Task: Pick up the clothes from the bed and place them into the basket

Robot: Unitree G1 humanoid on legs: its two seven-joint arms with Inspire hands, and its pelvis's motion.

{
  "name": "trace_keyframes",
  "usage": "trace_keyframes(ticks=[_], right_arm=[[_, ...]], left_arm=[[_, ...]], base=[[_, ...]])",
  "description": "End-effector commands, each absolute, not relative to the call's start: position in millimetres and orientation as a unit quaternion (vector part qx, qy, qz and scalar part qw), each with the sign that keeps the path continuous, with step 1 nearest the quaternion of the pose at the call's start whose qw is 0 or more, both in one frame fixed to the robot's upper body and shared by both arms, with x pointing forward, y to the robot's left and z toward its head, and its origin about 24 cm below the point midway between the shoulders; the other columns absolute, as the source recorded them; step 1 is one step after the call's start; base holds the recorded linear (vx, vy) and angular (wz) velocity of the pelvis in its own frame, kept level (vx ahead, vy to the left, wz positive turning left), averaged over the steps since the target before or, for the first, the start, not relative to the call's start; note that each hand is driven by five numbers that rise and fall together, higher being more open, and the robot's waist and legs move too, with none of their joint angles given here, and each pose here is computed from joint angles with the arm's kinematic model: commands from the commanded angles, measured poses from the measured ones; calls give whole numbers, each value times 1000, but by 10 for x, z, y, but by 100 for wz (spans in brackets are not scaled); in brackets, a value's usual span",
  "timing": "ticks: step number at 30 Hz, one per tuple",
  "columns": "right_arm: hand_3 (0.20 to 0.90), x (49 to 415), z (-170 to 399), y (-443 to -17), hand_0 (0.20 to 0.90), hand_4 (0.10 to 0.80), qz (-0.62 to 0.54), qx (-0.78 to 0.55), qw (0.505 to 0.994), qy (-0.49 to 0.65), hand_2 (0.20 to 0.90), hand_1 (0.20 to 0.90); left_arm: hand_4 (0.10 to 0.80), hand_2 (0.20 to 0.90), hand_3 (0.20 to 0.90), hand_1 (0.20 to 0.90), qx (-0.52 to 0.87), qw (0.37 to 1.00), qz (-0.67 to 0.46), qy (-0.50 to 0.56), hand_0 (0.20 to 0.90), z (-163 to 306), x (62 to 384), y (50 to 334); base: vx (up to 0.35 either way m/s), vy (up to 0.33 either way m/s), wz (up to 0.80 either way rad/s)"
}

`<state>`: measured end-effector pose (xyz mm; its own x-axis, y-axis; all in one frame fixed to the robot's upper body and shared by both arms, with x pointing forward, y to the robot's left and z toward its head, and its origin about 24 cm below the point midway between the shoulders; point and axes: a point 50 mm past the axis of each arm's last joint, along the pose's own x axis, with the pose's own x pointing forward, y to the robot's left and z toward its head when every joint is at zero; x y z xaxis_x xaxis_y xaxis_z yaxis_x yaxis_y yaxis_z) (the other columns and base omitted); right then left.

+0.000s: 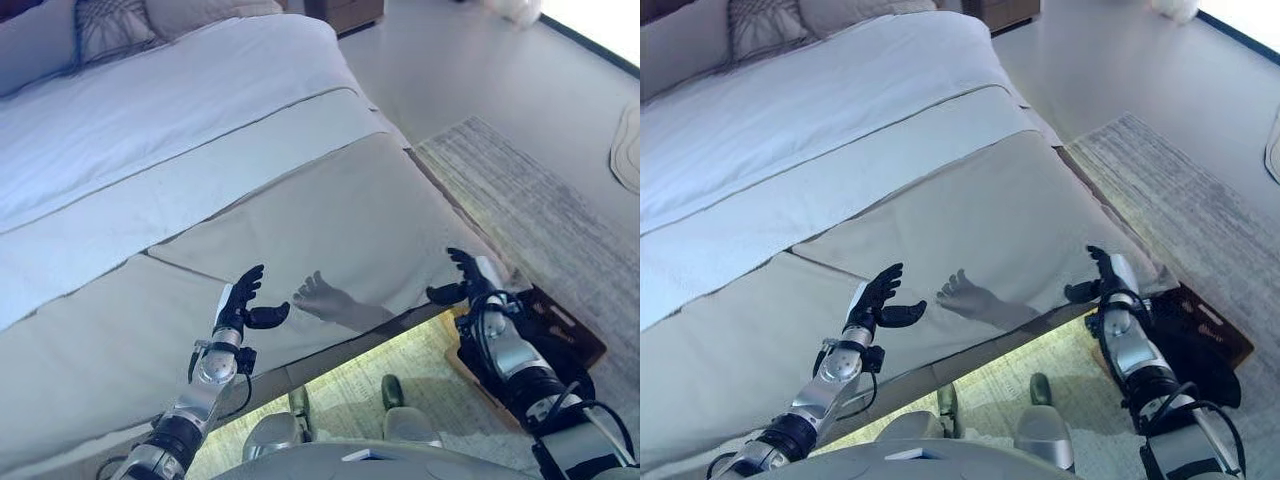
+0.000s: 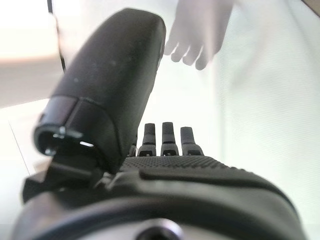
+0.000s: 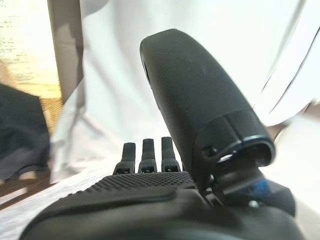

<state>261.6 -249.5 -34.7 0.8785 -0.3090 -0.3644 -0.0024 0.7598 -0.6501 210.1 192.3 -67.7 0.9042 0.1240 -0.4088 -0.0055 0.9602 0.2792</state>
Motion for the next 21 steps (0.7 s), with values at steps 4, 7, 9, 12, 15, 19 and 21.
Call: trace_keyframes(ticks=[4,7,9,12,15,19,21], right_arm=[[900,2606,-297,-2316,900,800,-61,-382,907,164,900,900],[900,2551,-363,-2275,900,800,-50,-385,906,170,900,900],[900,2519,-388,-2265,900,800,-46,-385,906,170,900,900],[900,2476,-397,-2218,900,800,-24,-399,903,158,900,900],[900,2444,-411,-2189,900,800,-6,-402,902,154,900,900],[900,2383,-480,-2208,900,800,3,-404,900,167,900,900],[900,2351,-520,-2204,900,800,11,-401,899,175,900,900]], left_arm=[[800,900,900,900,159,972,51,164,900,-603,2120,2037],[800,900,900,900,169,968,59,174,900,-644,2091,2069],[800,900,900,900,173,964,67,191,900,-694,2067,2120],[800,900,900,900,187,956,71,213,900,-780,2018,2174],[800,900,900,900,218,948,65,224,900,-830,1987,2211],[800,900,900,900,236,940,60,240,900,-885,1954,2264],[800,900,900,900,236,938,56,247,900,-897,1947,2289]], base=[[43,18,19],[36,11,11],[36,-3,13],[32,-4,6],[29,2,6],[27,4,13],[11,-1,2]])
